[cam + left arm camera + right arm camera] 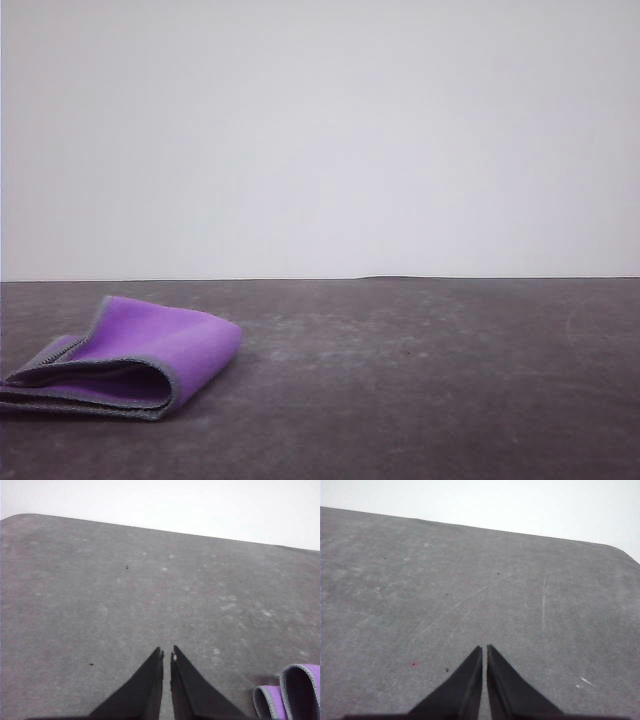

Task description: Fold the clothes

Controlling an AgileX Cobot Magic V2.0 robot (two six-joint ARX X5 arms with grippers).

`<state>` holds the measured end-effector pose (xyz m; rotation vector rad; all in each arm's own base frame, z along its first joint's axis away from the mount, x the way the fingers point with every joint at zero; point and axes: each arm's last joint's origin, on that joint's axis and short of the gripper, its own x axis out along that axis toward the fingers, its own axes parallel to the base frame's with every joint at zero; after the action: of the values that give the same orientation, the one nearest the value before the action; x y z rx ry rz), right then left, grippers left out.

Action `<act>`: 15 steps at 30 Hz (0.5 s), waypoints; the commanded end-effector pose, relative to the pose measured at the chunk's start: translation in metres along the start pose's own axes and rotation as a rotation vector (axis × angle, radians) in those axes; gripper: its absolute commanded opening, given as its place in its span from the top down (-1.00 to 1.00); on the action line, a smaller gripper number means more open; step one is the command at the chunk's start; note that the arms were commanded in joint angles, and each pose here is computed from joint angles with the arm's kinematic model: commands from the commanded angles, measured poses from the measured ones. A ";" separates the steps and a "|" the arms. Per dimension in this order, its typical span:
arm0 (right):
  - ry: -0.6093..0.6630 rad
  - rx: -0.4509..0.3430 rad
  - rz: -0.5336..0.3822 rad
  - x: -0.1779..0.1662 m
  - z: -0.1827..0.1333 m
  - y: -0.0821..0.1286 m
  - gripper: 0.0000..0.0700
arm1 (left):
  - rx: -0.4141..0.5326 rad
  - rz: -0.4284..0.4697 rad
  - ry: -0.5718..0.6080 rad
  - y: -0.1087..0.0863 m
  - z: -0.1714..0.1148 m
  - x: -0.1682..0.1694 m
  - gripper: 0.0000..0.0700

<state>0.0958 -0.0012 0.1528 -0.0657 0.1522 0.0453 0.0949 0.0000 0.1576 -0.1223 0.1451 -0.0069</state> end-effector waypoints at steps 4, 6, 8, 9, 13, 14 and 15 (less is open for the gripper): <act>-0.012 0.010 -0.005 0.000 0.000 0.000 0.97 | -0.001 0.006 0.003 0.001 -0.005 0.002 0.96; -0.012 0.010 -0.005 0.000 0.000 0.000 0.97 | -0.001 0.006 0.002 0.001 -0.005 0.002 0.96; -0.012 0.010 -0.005 0.000 0.000 0.000 0.97 | -0.001 0.006 0.002 0.001 -0.005 0.002 0.96; -0.012 0.010 -0.005 0.000 0.000 0.000 0.97 | -0.001 0.006 0.003 0.001 -0.005 0.002 0.96; -0.012 0.010 -0.005 0.000 0.000 0.000 0.97 | -0.001 0.006 0.003 0.001 -0.005 0.002 0.96; -0.012 0.010 -0.005 0.000 0.000 0.000 0.97 | -0.001 0.006 0.002 0.001 -0.005 0.002 0.96; -0.012 0.010 -0.005 0.000 0.000 0.000 0.97 | -0.001 0.006 0.002 0.001 -0.005 0.002 0.96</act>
<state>0.0958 -0.0012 0.1530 -0.0657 0.1510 0.0452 0.0949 0.0000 0.1576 -0.1223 0.1451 -0.0069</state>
